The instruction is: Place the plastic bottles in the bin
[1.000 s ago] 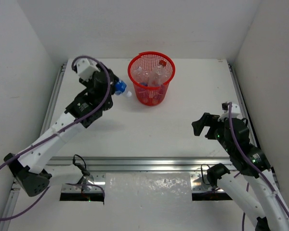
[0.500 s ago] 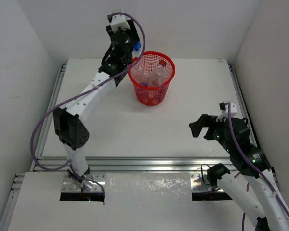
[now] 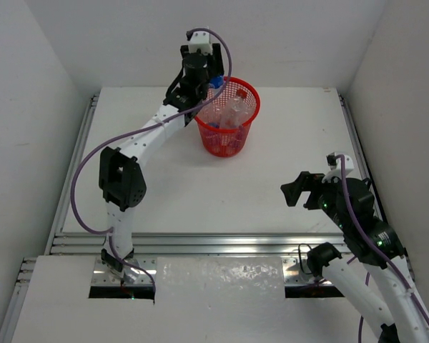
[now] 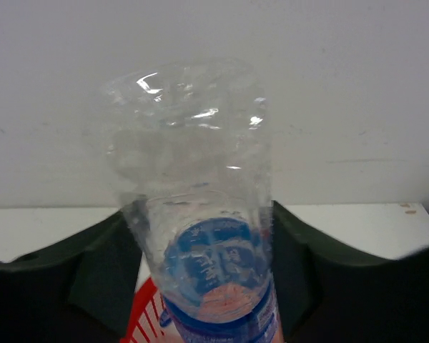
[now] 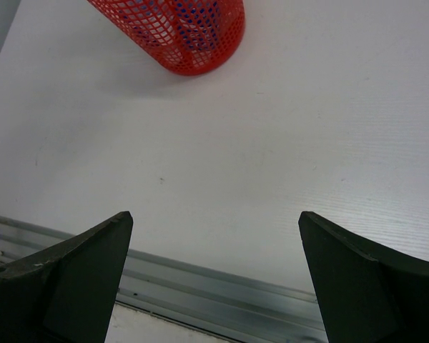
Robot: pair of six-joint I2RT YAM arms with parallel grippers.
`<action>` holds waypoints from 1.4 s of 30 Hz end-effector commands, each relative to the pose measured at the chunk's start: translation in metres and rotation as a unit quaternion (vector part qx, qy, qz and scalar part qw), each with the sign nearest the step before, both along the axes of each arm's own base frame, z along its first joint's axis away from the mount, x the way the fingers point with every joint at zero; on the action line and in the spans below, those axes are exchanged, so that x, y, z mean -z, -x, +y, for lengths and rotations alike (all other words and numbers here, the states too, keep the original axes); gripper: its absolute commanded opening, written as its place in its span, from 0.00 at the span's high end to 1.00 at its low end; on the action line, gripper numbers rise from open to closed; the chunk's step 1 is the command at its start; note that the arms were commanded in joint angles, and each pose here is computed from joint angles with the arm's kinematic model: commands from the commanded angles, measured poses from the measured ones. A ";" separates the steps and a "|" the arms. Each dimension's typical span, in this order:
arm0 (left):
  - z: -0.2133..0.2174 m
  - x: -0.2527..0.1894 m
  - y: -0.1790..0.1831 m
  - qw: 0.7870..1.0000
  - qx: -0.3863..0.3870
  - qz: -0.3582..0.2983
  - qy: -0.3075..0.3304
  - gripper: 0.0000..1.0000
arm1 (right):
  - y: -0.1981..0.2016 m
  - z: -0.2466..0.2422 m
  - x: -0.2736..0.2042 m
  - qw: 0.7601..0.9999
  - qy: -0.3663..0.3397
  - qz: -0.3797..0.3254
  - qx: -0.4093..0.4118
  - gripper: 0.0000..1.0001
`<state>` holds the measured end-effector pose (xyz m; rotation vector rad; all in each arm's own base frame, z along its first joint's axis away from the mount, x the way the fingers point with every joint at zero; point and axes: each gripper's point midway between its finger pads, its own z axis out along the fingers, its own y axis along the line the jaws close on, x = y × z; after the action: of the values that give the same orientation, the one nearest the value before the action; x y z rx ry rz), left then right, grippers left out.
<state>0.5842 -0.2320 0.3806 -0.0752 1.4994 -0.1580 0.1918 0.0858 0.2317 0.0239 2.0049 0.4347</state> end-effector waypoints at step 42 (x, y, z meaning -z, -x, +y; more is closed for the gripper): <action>0.171 0.086 0.332 0.970 -0.067 0.221 0.080 0.00 | -0.009 -0.012 -0.032 0.999 0.041 -0.021 0.018 0.01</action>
<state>0.2742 -0.0794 0.3107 -0.4165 1.8429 -0.2766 0.2024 0.0766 0.2454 0.0124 2.0068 0.3384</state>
